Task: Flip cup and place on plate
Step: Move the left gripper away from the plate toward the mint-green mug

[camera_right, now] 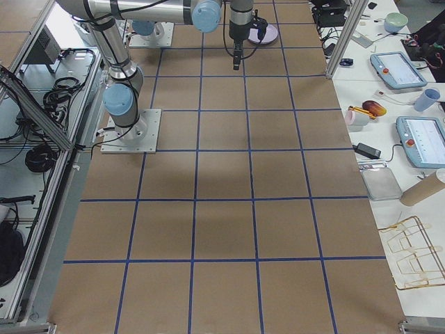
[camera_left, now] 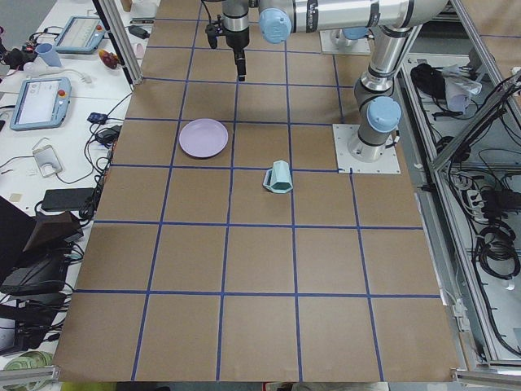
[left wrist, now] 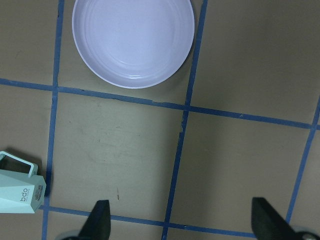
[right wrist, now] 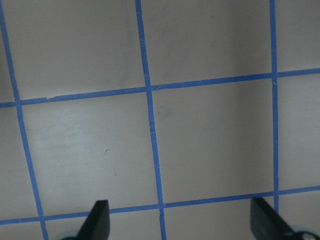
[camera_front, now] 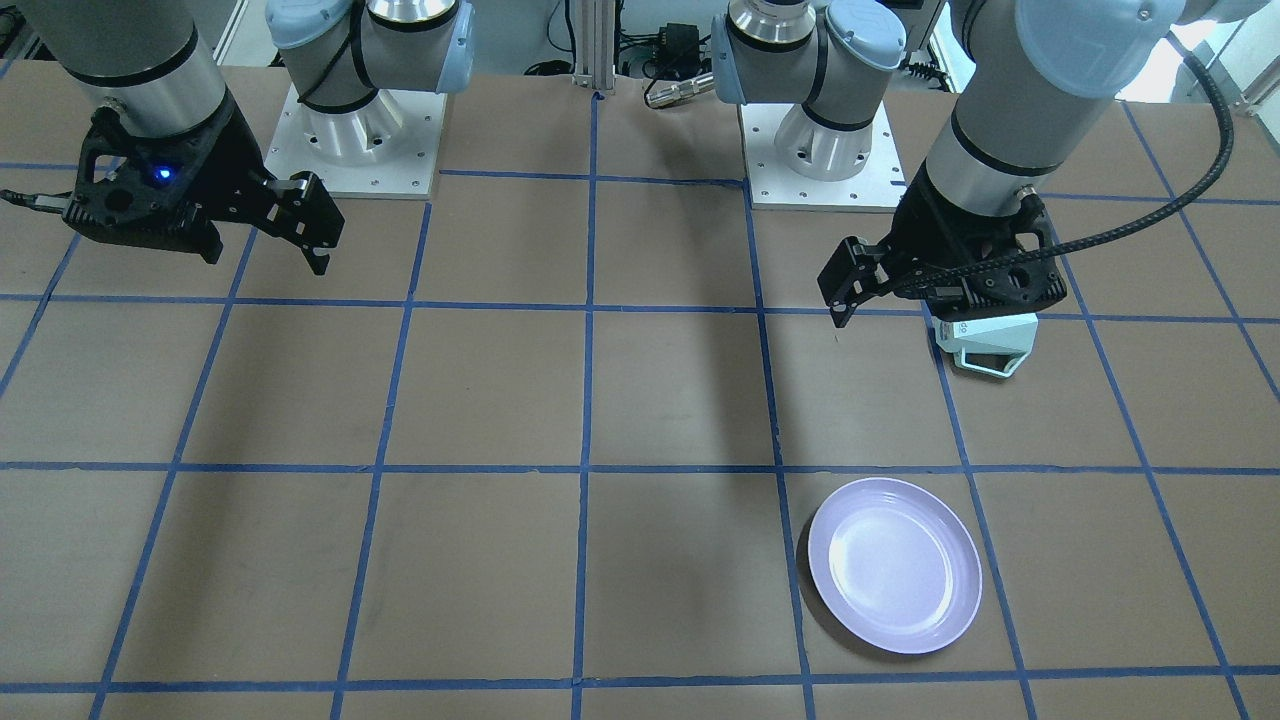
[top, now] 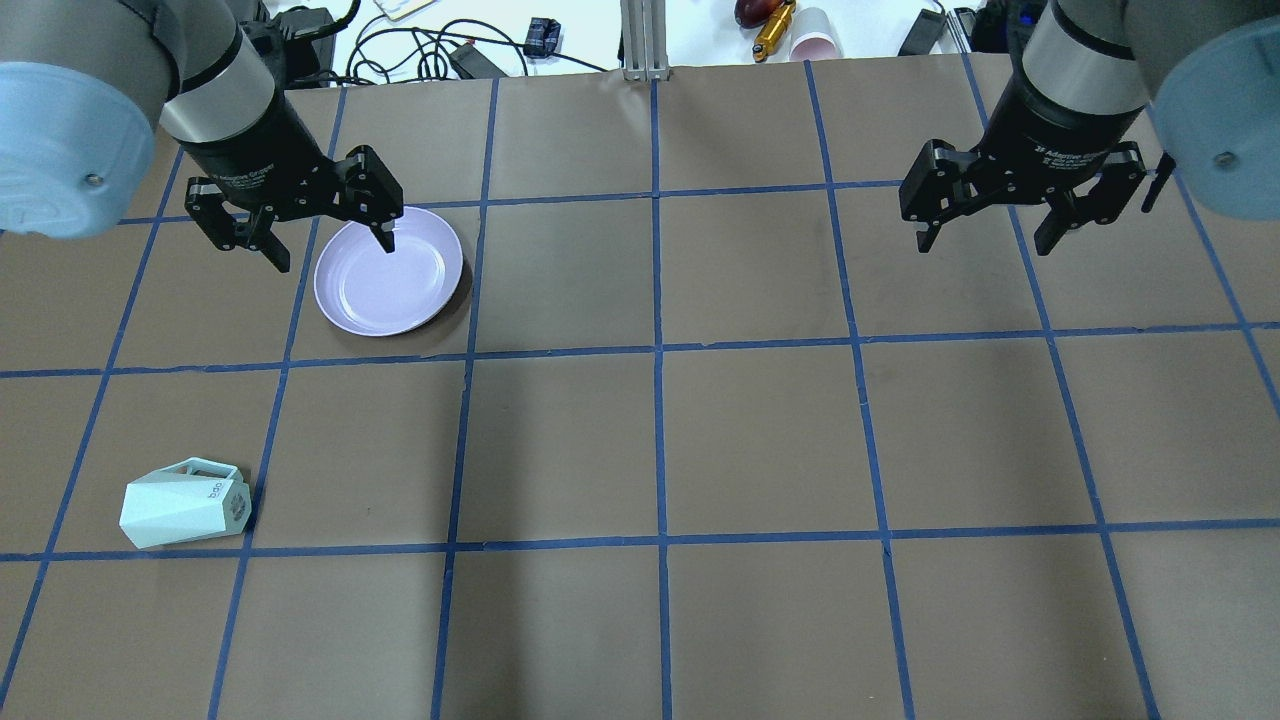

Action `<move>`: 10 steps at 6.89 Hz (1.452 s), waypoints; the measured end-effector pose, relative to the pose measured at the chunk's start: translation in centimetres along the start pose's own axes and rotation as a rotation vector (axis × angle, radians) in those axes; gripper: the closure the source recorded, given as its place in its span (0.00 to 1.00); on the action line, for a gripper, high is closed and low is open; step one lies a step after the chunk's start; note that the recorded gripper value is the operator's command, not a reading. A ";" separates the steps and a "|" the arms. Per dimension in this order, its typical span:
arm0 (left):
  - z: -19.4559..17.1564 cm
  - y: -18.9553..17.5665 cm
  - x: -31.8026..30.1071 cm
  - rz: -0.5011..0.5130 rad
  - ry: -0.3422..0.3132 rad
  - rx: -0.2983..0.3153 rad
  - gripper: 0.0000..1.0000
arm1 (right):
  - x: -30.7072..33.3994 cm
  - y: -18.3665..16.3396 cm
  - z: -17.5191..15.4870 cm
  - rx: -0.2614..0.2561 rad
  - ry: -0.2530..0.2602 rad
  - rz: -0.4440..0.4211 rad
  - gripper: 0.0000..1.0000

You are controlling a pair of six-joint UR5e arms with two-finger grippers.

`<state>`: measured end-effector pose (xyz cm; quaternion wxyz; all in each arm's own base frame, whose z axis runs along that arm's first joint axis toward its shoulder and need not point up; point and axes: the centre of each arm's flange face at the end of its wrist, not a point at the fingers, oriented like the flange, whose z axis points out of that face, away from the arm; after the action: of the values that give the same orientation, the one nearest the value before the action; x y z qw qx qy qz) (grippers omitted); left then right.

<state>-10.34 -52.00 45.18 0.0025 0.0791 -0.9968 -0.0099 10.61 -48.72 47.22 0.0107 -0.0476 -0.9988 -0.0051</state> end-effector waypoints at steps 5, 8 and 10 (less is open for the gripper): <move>-0.9 -1.2 -5.0 0.015 0.004 0.017 0.00 | 0.0 0.0 0.0 0.000 0.000 0.000 0.00; -1.0 -1.8 -7.9 0.049 -0.002 0.016 0.00 | 0.0 0.0 0.0 0.000 0.000 0.000 0.00; -0.7 -2.3 -12.2 0.029 0.004 -0.002 0.00 | 0.0 0.0 0.0 0.000 0.000 0.000 0.00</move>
<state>2.06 -52.33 45.83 0.0049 0.0649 -0.9978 -0.0106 10.61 -48.72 47.22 0.0107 -0.0476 -0.9988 -0.0051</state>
